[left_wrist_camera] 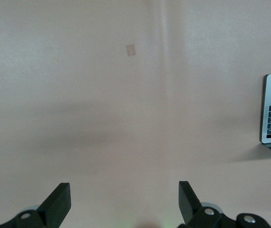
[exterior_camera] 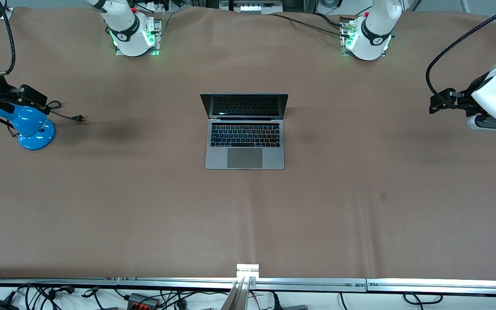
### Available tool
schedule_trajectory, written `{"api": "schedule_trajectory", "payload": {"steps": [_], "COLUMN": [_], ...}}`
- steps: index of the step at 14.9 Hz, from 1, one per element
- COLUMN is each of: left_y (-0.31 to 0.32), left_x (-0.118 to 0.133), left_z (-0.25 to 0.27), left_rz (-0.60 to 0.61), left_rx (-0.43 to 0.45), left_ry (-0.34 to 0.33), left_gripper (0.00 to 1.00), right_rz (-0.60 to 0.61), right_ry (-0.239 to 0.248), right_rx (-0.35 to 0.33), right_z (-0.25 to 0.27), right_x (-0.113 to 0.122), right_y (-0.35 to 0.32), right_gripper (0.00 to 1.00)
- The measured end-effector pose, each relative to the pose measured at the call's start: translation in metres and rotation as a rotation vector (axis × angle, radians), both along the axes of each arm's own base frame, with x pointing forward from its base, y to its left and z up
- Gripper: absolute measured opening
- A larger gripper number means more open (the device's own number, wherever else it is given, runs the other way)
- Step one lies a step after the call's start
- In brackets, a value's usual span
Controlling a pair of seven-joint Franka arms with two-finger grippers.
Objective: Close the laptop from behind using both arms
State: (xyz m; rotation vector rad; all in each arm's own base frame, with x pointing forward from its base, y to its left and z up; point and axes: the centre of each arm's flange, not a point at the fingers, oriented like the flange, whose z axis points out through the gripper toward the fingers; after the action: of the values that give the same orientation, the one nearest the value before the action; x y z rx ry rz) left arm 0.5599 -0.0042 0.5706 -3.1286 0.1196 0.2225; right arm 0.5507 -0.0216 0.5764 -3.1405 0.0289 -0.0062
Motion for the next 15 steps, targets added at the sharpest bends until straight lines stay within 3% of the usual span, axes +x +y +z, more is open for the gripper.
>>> {"api": "schedule_trajectory", "payload": {"steps": [5, 7, 8, 9, 13, 15], "left_y": [0.000, -0.001, -0.001, -0.001, -0.002, -0.009], "left_x": [0.000, 0.000, -0.001, -0.001, -0.007, -0.010], "left_z": [0.000, -0.002, -0.003, -0.004, -0.007, -0.009], "left_rz": [-0.001, -0.002, -0.001, -0.001, -0.002, -0.001], "left_rx": [0.000, -0.001, -0.001, -0.001, -0.006, -0.065], "left_ry": [0.001, 0.004, 0.007, 0.009, 0.060, 0.085], "left_gripper": [1.00, 1.00, 0.96, 0.81, 0.41, 0.22], "right_rz": [0.002, 0.004, 0.005, 0.008, 0.031, 0.038], "right_ry": [0.011, 0.018, 0.027, 0.037, 0.051, 0.077], "right_rx": [0.000, 0.001, 0.001, 0.001, 0.001, 0.001], "right_z": [-0.002, -0.003, -0.004, -0.005, -0.007, -0.011], "right_x": [-0.001, -0.002, -0.003, -0.004, -0.004, -0.007], "right_y": [0.000, 0.000, 0.001, 0.002, 0.014, 0.019], "right_gripper": [1.00, 0.85, 0.69, 0.59, 0.19, 0.01]}}
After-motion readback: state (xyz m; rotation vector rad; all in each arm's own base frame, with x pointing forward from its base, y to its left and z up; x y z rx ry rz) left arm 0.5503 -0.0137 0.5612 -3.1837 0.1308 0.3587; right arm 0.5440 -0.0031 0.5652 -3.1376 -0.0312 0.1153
